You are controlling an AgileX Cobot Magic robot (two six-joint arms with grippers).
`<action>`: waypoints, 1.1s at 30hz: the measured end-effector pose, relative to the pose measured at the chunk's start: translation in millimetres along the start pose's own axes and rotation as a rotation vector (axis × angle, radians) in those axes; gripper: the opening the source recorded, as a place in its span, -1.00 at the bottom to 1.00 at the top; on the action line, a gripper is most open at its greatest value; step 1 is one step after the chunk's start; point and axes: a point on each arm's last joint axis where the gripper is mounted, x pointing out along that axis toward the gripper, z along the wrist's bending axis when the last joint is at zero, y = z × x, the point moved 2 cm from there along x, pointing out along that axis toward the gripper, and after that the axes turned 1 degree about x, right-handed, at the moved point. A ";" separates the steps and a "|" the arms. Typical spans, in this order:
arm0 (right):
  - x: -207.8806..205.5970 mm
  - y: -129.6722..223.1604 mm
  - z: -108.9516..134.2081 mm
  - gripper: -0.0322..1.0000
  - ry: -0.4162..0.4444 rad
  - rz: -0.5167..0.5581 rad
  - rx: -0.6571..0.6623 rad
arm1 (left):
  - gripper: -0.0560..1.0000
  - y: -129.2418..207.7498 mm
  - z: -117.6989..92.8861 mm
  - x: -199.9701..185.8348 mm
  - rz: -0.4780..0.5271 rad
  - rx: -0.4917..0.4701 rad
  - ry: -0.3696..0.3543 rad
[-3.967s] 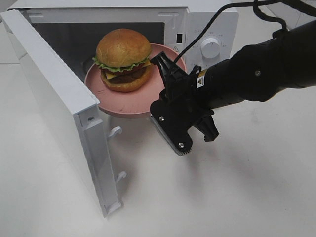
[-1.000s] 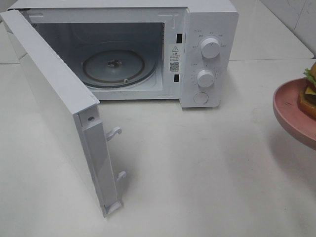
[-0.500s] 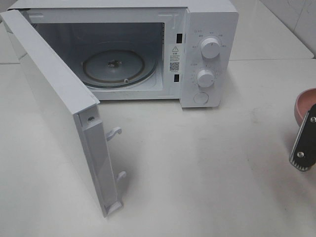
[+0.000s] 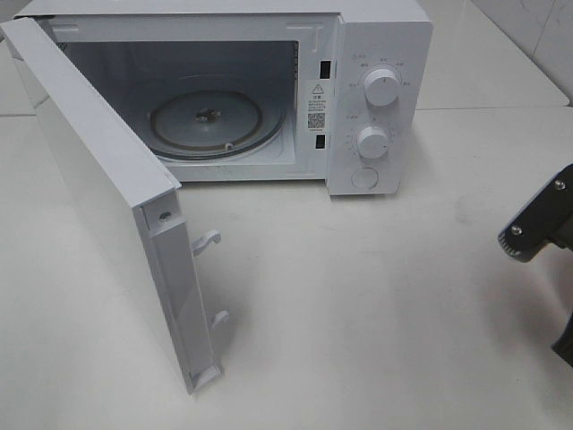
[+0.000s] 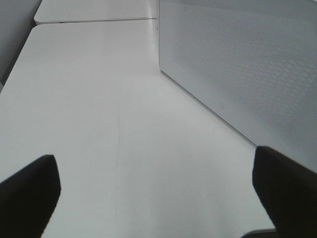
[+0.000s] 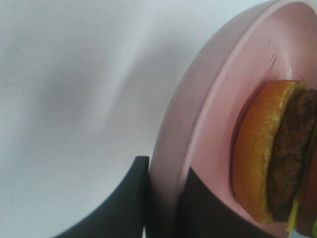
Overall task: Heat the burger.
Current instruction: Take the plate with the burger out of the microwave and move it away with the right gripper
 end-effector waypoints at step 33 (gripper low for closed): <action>56.5 -46.7 49.8 -0.68 0.130 0.231 0.197 | 0.95 0.0 0.0 0.0 0.000 0.000 0.000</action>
